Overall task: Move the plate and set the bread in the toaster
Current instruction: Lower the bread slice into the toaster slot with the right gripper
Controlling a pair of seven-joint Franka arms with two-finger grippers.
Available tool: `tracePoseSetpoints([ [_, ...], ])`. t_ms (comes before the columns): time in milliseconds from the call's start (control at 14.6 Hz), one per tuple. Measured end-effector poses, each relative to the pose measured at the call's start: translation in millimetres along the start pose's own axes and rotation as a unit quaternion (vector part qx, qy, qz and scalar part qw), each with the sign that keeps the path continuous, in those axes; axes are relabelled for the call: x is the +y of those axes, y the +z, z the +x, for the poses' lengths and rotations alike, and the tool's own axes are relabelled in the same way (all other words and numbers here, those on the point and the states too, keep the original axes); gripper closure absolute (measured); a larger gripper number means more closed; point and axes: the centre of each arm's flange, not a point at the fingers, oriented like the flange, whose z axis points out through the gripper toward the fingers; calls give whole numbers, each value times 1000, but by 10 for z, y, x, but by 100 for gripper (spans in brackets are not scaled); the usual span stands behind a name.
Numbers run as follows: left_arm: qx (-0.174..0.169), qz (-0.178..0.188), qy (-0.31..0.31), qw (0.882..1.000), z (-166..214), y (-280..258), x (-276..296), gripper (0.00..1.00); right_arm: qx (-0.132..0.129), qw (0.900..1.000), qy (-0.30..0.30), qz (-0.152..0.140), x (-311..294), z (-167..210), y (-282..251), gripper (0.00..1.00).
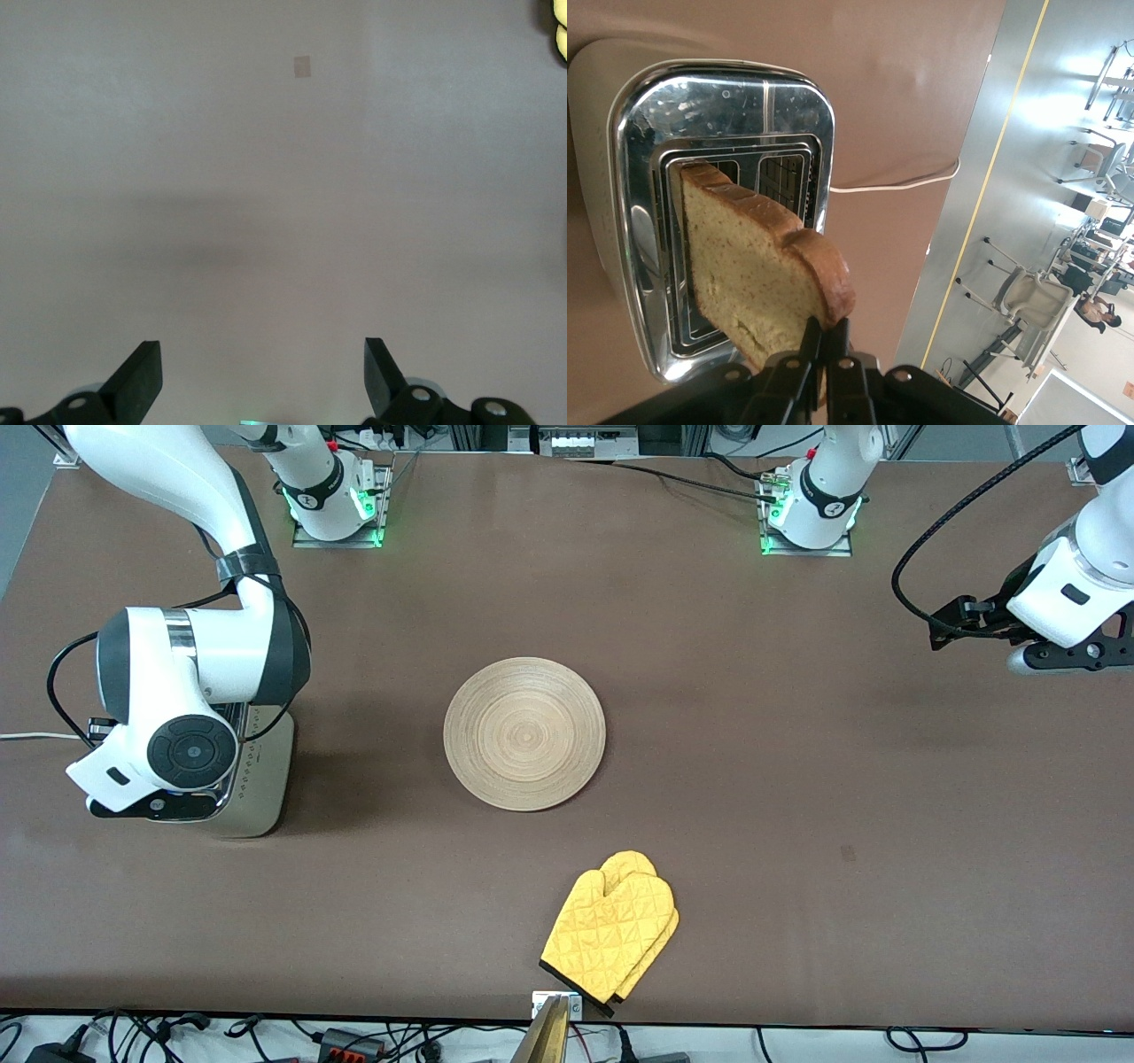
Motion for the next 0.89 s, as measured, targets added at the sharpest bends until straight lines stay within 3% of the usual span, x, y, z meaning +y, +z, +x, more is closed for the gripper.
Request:
tracePoseSetpoints([
  [892, 0, 0, 0, 1000, 0, 0, 0, 0, -32, 999, -14, 12, -160, -15, 129, 95],
])
